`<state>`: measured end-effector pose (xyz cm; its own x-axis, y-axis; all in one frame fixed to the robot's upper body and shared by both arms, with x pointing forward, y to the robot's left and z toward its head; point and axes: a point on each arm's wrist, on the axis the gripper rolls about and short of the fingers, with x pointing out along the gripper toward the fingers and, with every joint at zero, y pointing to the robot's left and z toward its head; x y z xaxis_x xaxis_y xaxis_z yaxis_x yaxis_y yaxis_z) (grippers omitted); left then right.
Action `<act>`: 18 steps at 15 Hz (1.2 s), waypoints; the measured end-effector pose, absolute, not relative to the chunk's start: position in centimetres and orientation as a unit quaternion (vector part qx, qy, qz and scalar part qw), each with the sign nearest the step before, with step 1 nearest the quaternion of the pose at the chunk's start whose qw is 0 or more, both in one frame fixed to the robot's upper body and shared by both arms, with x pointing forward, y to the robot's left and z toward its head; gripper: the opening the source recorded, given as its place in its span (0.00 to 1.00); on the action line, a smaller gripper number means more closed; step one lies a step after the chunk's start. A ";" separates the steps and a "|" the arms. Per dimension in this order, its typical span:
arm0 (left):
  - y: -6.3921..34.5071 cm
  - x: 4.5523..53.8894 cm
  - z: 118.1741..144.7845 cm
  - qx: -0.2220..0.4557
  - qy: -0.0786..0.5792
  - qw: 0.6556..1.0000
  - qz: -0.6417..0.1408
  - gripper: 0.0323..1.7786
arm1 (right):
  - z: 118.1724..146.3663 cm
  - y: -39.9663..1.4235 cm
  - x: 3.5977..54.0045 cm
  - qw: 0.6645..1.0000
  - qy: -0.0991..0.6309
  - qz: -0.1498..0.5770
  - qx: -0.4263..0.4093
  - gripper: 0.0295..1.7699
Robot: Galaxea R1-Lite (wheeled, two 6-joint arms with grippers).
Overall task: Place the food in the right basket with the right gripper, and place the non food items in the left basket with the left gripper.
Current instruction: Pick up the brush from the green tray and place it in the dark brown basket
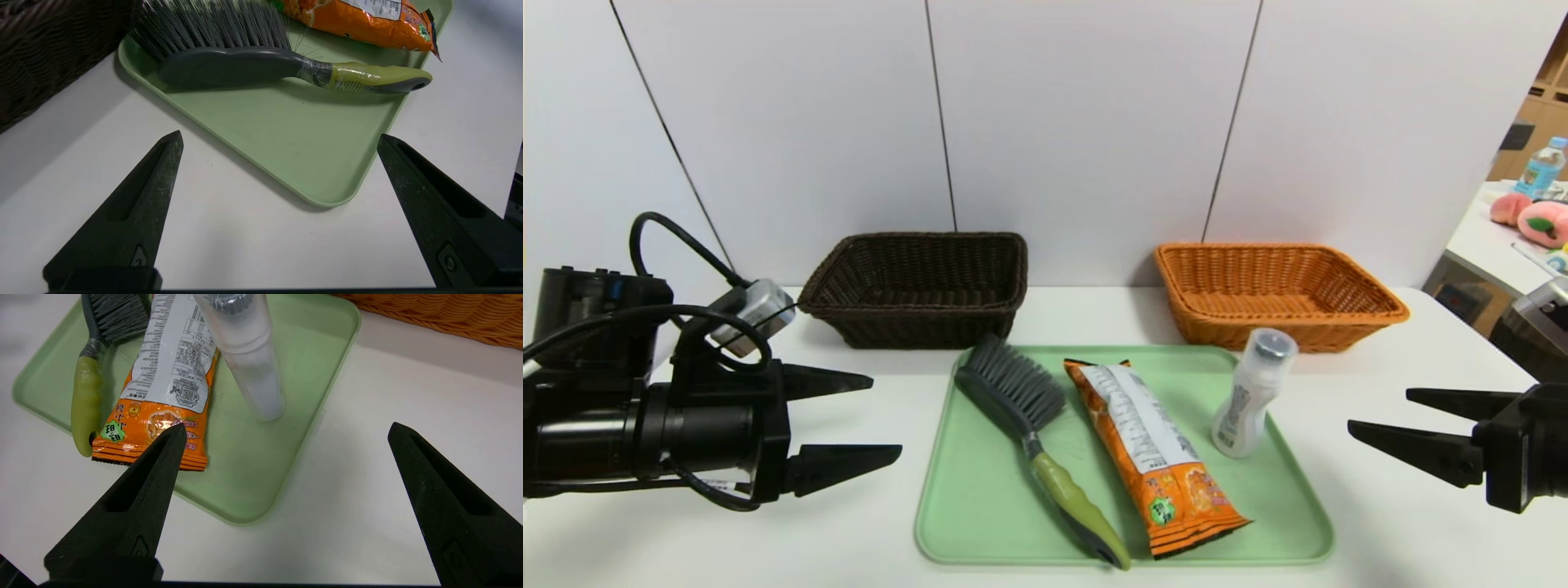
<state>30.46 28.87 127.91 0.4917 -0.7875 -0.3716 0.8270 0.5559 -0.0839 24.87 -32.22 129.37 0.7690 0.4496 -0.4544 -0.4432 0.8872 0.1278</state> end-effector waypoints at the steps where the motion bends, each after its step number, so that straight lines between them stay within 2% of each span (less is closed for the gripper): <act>1: 28.8 30.7 127.8 0.053 0.185 0.862 -0.468 0.95 | 129.3 -32.2 24.9 0.940 0.244 0.238 0.007 0.96; 5: 28.5 31.2 127.3 0.052 0.188 0.857 -0.477 0.95 | 129.1 -32.2 25.1 0.938 0.250 0.239 0.008 0.96; 12: 26.4 32.5 126.7 0.069 0.156 0.841 -0.513 0.95 | 128.7 -31.4 25.4 0.929 0.256 0.267 -0.019 0.96; 18: 25.8 32.9 126.1 0.069 0.160 0.835 -0.522 0.95 | 128.9 -31.0 26.2 0.933 0.233 0.274 -0.028 0.96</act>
